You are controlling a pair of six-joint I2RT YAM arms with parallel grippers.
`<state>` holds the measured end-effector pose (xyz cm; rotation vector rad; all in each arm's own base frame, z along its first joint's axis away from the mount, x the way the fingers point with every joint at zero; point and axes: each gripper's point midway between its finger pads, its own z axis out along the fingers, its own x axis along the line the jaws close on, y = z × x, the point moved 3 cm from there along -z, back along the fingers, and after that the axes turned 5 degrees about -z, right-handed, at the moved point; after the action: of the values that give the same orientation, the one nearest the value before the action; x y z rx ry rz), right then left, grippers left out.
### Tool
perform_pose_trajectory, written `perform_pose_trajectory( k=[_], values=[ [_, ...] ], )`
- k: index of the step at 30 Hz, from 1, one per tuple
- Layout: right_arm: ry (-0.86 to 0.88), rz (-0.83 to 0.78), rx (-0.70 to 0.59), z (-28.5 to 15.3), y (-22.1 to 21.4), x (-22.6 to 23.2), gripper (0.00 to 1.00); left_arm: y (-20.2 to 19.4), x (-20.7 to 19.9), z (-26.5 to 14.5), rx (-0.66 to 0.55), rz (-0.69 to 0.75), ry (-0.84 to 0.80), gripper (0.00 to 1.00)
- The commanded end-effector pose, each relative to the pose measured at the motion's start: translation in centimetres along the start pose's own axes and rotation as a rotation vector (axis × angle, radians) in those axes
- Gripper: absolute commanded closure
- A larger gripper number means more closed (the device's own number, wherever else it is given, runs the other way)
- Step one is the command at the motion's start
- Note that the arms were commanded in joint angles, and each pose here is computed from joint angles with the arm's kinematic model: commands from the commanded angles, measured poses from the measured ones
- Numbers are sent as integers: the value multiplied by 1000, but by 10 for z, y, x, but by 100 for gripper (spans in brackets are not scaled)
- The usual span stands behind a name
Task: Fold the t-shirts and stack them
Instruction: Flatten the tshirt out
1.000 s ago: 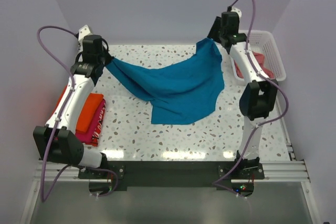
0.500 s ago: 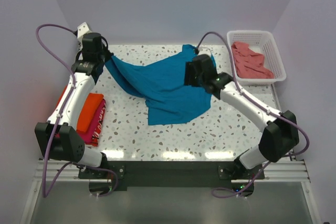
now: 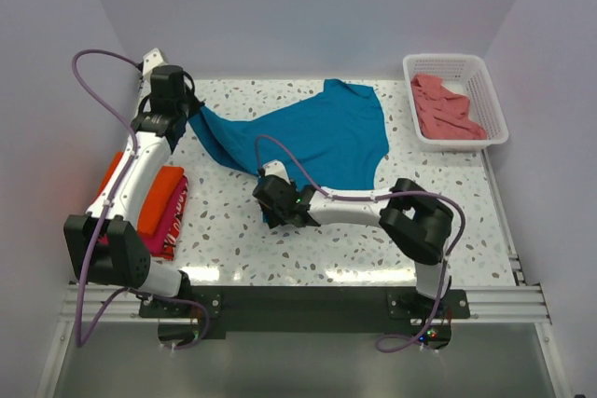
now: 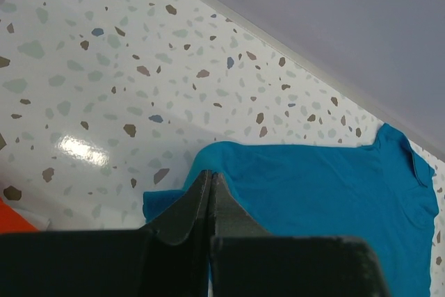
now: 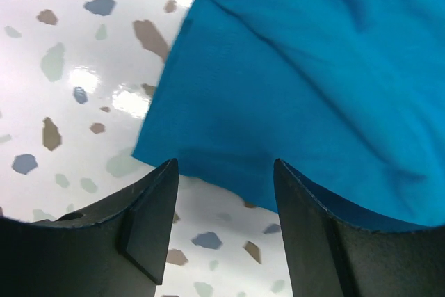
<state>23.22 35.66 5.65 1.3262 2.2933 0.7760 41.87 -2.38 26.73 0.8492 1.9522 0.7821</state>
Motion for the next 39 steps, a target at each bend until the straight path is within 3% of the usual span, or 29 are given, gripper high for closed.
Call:
perform_pose_trajectory(
  k=[1, 18, 21, 22, 25, 30, 39],
  values=[
    [-8, 59, -138, -1, 40, 19, 39, 10, -3, 1, -44, -4, -24, 100],
    [-37, 38, -88, 25, 15, 29, 38, 2, 2, 6, -26, -2, -12, 100],
    [-71, 53, -85, 12, 8, 15, 56, 0, 2, 5, -18, -8, -19, 100],
    [-116, 43, -74, 8, -2, 2, 75, 0, 2, 5, -16, -6, -22, 100],
    [-163, 69, -98, -18, -1, -23, 97, -1, 2, 3, -12, -6, -25, 100],
    [-210, 139, -165, -66, 10, -66, 100, 1, 3, -6, -8, -5, -25, 100],
    [-288, 302, -411, -196, 31, -148, 100, -9, 12, -44, 21, -1, -86, 100]
  ],
)
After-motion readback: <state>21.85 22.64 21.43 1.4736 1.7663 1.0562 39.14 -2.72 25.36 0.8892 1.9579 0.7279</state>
